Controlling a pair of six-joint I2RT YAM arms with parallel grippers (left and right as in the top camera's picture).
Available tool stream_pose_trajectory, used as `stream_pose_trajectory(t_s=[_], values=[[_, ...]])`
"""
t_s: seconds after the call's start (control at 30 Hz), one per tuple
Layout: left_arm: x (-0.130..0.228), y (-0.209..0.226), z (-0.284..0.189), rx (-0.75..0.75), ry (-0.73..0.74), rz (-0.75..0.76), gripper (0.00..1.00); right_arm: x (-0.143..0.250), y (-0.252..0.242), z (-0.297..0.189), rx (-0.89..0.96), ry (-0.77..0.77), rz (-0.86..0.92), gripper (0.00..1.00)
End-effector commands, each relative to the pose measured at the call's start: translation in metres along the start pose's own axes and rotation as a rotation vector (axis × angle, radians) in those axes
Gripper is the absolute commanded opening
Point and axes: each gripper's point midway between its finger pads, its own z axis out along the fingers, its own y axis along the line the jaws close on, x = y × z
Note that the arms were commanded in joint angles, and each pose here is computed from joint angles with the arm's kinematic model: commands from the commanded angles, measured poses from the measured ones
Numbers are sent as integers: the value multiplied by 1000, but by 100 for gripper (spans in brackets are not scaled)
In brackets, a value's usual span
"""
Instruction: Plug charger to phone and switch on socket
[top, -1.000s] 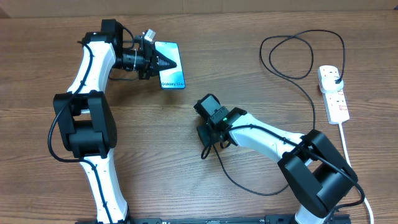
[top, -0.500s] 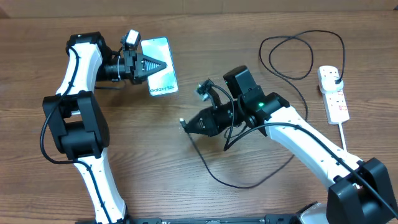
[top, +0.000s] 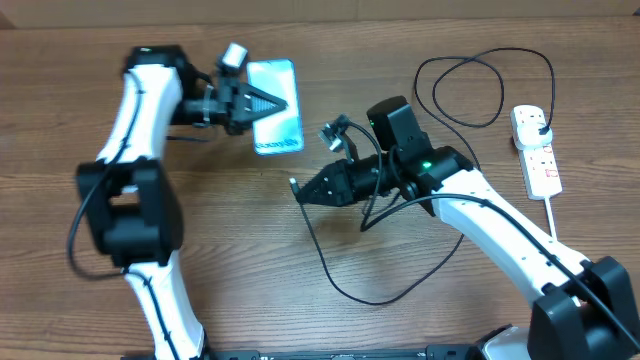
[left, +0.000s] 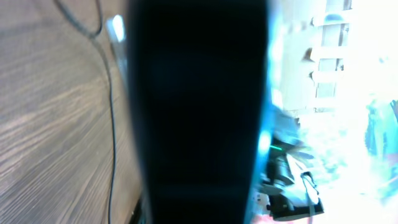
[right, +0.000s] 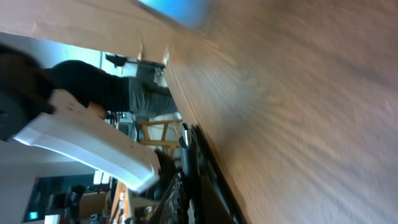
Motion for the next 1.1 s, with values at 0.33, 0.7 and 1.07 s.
stream_pose_trajectory(t_s=[0.33,0.7,1.07], values=[[51,-106,-46,10,-160,196,4,28,81,-33,-58,-26,-229,4],[51,-80,-8,42,-43,83,4,12,98,2,-54,-79,-217,4],[47,-80,-9,43,-45,9,4,-26,102,-2,-23,-247,-178,4]])
